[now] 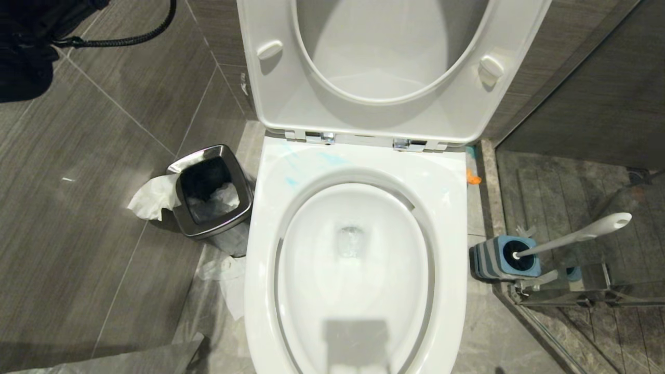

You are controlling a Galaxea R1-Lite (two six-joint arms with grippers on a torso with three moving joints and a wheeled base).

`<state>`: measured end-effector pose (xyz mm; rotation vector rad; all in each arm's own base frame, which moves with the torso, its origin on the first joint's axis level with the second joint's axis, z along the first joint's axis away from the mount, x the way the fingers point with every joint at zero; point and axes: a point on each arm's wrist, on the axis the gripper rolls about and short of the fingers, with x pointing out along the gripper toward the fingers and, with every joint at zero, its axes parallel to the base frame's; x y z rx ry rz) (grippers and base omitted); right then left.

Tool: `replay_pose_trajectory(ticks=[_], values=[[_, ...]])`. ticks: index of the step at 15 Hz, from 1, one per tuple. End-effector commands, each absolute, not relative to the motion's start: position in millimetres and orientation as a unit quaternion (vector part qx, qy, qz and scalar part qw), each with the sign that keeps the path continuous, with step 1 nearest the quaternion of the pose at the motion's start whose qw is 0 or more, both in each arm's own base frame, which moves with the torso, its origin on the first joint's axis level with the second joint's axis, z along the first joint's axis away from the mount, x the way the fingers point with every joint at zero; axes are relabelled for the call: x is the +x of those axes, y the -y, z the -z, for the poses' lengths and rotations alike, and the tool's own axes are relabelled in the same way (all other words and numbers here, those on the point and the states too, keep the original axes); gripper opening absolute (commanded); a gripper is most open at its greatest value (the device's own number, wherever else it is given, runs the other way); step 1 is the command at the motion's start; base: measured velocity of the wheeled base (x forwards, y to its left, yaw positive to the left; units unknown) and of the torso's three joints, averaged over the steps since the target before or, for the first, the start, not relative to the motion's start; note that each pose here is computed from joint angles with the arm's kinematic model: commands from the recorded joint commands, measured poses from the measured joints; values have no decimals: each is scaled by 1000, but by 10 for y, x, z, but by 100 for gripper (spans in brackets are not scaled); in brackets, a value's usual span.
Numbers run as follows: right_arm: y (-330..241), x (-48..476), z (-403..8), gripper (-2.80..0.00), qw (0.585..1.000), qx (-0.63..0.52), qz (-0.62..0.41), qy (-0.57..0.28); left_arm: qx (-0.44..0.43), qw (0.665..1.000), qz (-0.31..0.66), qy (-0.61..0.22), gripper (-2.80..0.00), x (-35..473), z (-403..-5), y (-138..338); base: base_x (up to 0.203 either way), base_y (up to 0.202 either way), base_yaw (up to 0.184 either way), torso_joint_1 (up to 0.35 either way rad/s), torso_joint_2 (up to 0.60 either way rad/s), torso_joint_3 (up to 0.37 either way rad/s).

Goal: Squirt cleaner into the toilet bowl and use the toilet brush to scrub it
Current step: Close the toilet lid

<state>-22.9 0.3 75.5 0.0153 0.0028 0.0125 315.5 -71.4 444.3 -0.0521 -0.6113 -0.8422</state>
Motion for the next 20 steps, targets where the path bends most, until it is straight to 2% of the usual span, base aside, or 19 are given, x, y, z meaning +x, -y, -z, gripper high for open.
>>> replay_pose_trajectory(ticks=[1, 9, 20], values=[[-3, -229, -754, -280, 1000, 8, -7, -2, -23, 864, 415, 282, -280, 3241, -4367, 742, 0, 0, 0, 0, 0, 0], [-3, -228, -755, -280, 1000, 8, -6, -2, -33, 864, 436, 249, -280, 3383, -4057, 948, 0, 0, 0, 0, 0, 0], [-3, -228, -755, -280, 1000, 8, -6, -2, -40, 851, 459, 251, -280, 3314, -4066, 1140, 0, 0, 0, 0, 0, 0]])
